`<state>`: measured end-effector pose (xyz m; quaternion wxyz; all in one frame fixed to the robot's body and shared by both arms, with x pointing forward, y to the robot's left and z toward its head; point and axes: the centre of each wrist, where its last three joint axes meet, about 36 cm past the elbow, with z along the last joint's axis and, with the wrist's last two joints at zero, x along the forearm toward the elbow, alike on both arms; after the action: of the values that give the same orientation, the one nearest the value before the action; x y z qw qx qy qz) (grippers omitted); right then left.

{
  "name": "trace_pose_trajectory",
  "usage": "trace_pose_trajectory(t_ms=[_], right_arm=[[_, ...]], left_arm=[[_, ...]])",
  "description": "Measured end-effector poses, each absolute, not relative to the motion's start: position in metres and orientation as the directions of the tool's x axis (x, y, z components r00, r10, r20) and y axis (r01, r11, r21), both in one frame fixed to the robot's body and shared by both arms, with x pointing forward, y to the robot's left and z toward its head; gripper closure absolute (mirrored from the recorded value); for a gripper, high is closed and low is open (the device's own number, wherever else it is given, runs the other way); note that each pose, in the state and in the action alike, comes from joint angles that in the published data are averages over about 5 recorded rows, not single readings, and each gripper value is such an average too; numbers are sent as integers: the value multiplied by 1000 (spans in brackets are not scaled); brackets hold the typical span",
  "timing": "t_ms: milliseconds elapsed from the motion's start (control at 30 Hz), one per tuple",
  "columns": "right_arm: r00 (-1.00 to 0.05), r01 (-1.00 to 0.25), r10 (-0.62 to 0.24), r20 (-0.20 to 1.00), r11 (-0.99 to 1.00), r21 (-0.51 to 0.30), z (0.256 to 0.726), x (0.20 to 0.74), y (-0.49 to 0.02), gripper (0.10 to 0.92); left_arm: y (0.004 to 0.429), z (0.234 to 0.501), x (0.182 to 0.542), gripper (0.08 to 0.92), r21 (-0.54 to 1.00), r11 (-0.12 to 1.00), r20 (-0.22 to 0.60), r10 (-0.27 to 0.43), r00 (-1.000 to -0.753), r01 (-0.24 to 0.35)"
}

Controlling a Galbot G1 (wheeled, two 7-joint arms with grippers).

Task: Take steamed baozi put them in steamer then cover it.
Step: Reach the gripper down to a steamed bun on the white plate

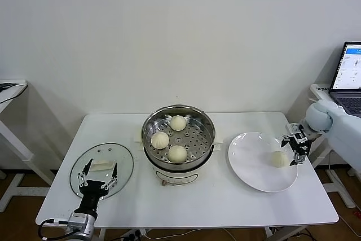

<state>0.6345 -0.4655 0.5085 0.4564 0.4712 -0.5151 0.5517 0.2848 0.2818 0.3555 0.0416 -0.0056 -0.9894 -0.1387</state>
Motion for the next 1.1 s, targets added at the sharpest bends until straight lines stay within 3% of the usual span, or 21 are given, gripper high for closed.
trace_pose_trajectory(t_ms=[833, 1100], right_arm=[[-155, -988, 12, 988, -29, -155, 465, 644, -454, 200], [-152, -988, 14, 988, -32, -152, 464, 645, -453, 320]], left_arm=[[283, 352, 290, 177, 275, 961, 89, -2, -996, 22], [282, 352, 290, 177, 273, 962, 89, -2, -996, 22]])
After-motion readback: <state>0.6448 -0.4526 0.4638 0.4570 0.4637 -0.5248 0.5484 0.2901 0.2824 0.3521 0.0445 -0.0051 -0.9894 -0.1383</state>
